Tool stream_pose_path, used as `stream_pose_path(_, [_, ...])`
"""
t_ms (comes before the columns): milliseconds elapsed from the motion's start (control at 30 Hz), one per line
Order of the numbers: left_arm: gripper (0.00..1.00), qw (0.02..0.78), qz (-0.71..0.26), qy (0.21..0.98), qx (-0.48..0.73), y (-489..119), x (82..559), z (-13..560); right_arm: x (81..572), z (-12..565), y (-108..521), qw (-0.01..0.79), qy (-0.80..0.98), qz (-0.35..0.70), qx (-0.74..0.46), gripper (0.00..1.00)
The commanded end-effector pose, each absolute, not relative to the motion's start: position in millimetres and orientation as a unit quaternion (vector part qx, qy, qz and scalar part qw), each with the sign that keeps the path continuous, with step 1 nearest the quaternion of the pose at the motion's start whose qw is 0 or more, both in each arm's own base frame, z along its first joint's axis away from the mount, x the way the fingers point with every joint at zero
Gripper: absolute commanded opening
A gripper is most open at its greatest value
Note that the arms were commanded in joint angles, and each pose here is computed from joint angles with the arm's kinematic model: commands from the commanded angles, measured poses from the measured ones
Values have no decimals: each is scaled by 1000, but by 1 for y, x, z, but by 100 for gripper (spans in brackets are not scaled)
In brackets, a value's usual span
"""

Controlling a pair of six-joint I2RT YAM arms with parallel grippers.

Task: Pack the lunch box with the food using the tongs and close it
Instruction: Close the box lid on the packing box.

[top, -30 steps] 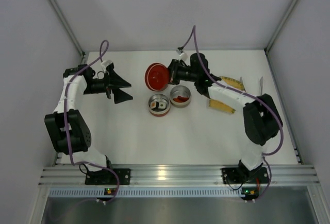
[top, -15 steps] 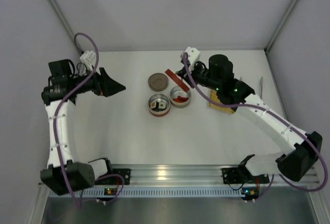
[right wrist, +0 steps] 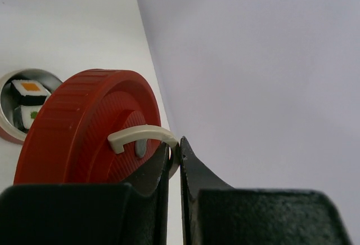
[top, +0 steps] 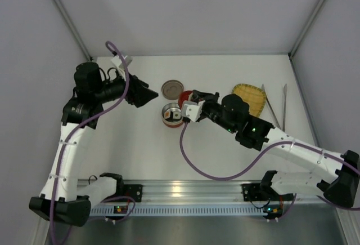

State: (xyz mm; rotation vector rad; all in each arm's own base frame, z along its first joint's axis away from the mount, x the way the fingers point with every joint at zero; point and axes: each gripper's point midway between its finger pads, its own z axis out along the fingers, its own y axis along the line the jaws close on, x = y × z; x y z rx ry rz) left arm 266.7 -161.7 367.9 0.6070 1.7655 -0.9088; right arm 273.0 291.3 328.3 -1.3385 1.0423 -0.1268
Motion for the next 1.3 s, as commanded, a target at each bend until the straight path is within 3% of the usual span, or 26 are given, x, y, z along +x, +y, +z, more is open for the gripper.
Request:
stream_pose_path(0, [72,534,-366,707,285,-185,268,384,254,382,292,729,370,-99,-567,0])
stream_pose_path(167, [61,484,-374,728,310,-212,259,368,236,381,302,738,303,-127,-590,0])
stream_pose_path(767, [60,434,-323,711,450,-241,209,331,194,352,319,745,156,-192,-620,0])
stream_pose_path(1267, [63,393,-335,724,458,-254,192,317,183,336,341,718,120,-211,-653,0])
